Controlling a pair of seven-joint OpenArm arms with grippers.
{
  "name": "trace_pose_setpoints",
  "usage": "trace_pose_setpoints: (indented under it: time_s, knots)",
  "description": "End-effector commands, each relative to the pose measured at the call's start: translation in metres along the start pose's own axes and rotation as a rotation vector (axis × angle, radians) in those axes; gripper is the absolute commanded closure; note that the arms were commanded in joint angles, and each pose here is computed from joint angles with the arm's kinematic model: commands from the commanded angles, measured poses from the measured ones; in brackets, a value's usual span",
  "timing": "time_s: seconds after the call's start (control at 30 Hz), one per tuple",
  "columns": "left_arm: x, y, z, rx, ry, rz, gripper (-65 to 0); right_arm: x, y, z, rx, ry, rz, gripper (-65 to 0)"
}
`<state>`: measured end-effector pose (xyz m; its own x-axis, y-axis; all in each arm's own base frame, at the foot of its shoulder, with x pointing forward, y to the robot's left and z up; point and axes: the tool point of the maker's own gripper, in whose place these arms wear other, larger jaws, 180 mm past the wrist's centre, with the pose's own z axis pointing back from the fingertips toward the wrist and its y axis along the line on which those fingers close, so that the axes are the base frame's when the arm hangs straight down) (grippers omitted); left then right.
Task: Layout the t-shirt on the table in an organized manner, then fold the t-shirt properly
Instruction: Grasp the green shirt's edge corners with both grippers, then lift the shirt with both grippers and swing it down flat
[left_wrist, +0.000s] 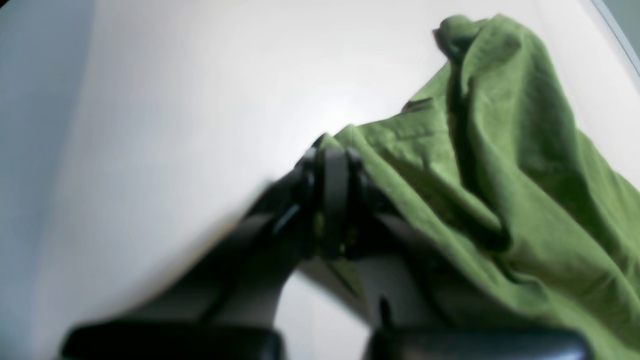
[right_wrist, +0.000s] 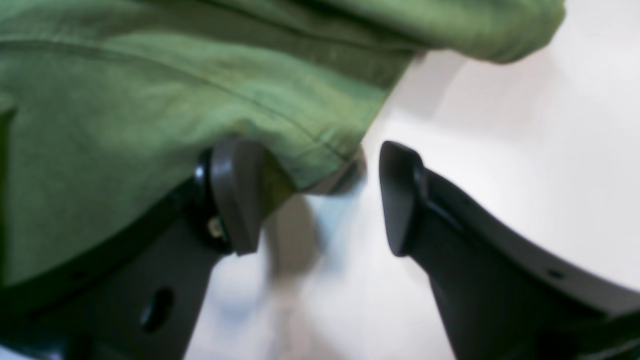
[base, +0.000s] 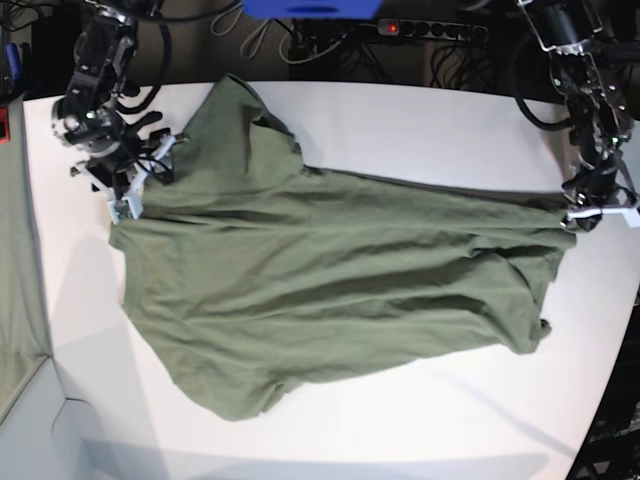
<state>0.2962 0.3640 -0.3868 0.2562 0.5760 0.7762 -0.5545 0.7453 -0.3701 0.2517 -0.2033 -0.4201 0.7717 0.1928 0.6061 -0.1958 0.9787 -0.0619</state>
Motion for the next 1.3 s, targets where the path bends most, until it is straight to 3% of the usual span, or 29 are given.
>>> trace_pose_setpoints:
  time_s: [0.0,0.23,0.43,0.6,0.93,1.1,1.27]
  knots:
    - [0.019,-0.004,0.001,-0.013,-0.052,-0.014,0.0,0.010,-0.003,0.000,-0.002,-0.036,-0.003,-34.3]
    - [0.015,0.001,0.003,-0.006,-0.043,-0.008,0.0,-0.013,-0.002,-0.016,0.029,0.034,-0.033,-19.5]
    - [0.018,-0.002,0.004,-0.014,-0.051,-0.008,0.0,0.001,-0.008,-0.010,0.007,-0.002,-0.014,0.0]
    - [0.028,-0.031,0.014,-0.075,-0.104,0.011,0.0,0.045,-0.025,0.014,-0.061,-0.115,0.052,0.0]
    - [0.094,-0.108,0.042,-0.247,-0.307,0.037,0.0,0.156,-0.058,0.072,-0.215,-0.397,0.177,0.0]
    - [0.121,-0.172,0.037,-0.377,-0.356,0.026,0.0,0.221,-0.079,0.095,-0.277,-0.534,0.203,0.0]
    - [0.137,-0.241,0.018,-0.492,-0.343,0.034,0.0,0.290,-0.103,0.105,-0.289,-0.643,0.182,0.0]
